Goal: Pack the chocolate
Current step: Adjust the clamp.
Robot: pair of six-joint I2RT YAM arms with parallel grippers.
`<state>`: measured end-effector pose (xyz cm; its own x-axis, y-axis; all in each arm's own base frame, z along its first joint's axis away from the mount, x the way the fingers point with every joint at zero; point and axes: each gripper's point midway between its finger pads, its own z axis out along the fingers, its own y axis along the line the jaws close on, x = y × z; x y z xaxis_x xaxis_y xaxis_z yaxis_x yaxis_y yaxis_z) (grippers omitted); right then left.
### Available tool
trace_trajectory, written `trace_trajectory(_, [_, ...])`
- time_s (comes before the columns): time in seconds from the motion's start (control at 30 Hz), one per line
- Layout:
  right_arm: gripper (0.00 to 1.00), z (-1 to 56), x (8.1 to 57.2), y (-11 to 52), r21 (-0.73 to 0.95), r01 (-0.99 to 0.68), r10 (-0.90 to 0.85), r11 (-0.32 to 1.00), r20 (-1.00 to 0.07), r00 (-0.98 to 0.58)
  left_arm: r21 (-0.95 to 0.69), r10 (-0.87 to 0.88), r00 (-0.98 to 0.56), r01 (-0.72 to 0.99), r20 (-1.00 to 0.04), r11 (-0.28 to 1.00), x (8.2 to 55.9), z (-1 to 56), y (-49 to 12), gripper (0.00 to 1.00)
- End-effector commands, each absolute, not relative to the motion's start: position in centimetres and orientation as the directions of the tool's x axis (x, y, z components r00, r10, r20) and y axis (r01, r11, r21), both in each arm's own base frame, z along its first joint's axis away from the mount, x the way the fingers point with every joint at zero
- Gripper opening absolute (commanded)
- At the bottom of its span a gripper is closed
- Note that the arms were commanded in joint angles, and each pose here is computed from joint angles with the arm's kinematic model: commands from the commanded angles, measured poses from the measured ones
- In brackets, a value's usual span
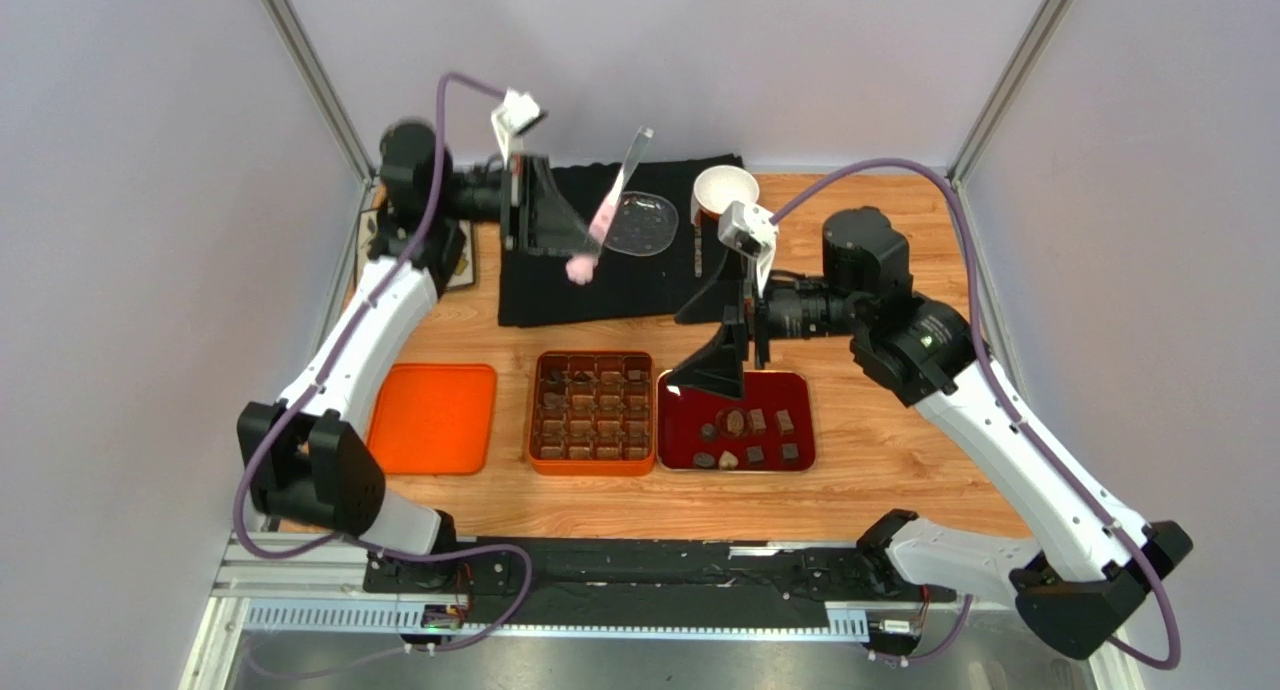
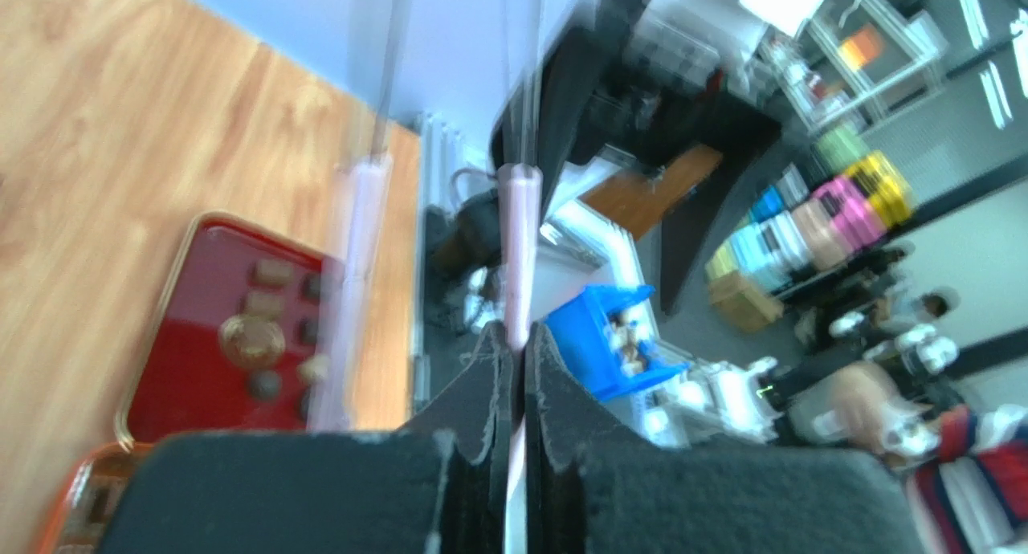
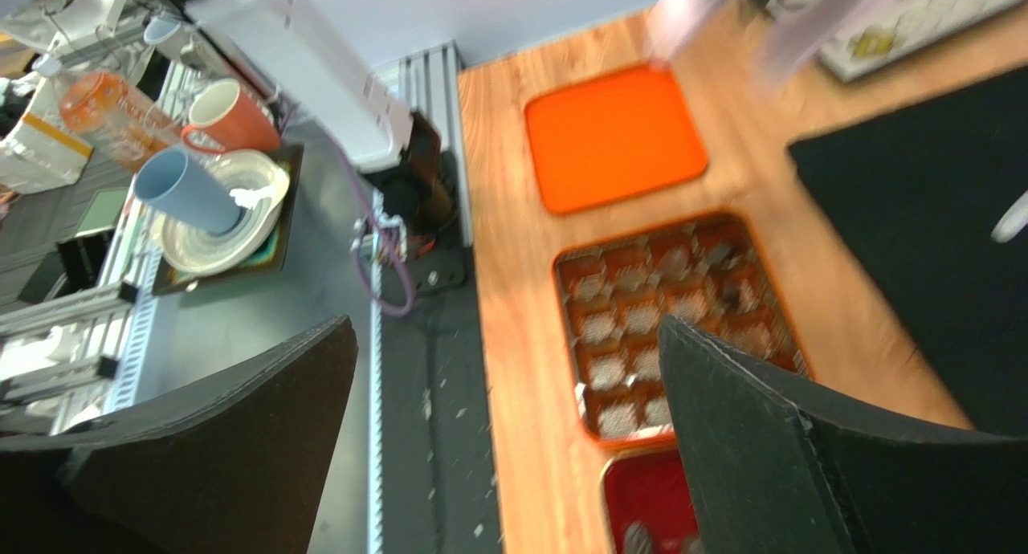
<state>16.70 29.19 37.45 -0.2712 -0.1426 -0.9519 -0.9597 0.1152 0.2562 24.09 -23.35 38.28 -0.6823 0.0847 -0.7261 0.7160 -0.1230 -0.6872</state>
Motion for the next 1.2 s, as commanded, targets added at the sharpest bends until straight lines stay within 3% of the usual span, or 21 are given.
trace_trajectory(0.0, [1.0,38.8,13.7,27.1,0.229,-0.968,-0.115,0.103,-0.964,-0.24,-0.521,0.173,-0.54,0.842,-0.824,0.142,26.4,39.7,-25.5,0.0])
trace_trajectory(0.03, [1.0,38.4,13.4,26.7,0.243,-0.964,-0.134,0.11,-0.957,-0.257,-0.27,0.278,-0.374,0.898,-0.885,0.349,29.0,39.9,-25.5,0.0])
trace_trajectory(0.07, [1.0,38.4,13.1,26.4,0.239,-0.965,-0.139,0.112,-0.957,-0.253,-0.244,0.416,-0.368,0.915,-0.831,0.322,28.7,36.1,-26.2,0.0])
trace_trajectory(0.17, [1.0,38.0,12.9,25.4,0.208,-0.967,-0.179,0.148,-0.956,-0.233,-0.242,0.582,-0.318,0.948,-0.749,0.206,25.3,30.6,-27.0,0.0])
trace_trajectory(0.43, [1.0,38.7,12.9,22.6,0.099,-0.965,-0.251,0.243,-0.955,-0.162,0.026,0.66,-0.019,0.998,-0.751,0.058,18.2,23.5,-21.1,0.0])
trace_trajectory(0.83, [1.0,36.9,13.8,25.6,0.049,-0.989,-0.093,0.137,-0.994,-0.062,-0.016,0.599,0.032,0.997,-0.8,-0.074,13.2,25.5,-20.6,0.0])
trace_trajectory(1.17, [1.0,34.2,14.8,30.9,-0.017,-0.992,-0.156,0.126,-0.988,-0.002,-0.048,0.612,0.028,0.993,-0.791,-0.108,12.0,25.3,-21.0,0.0])
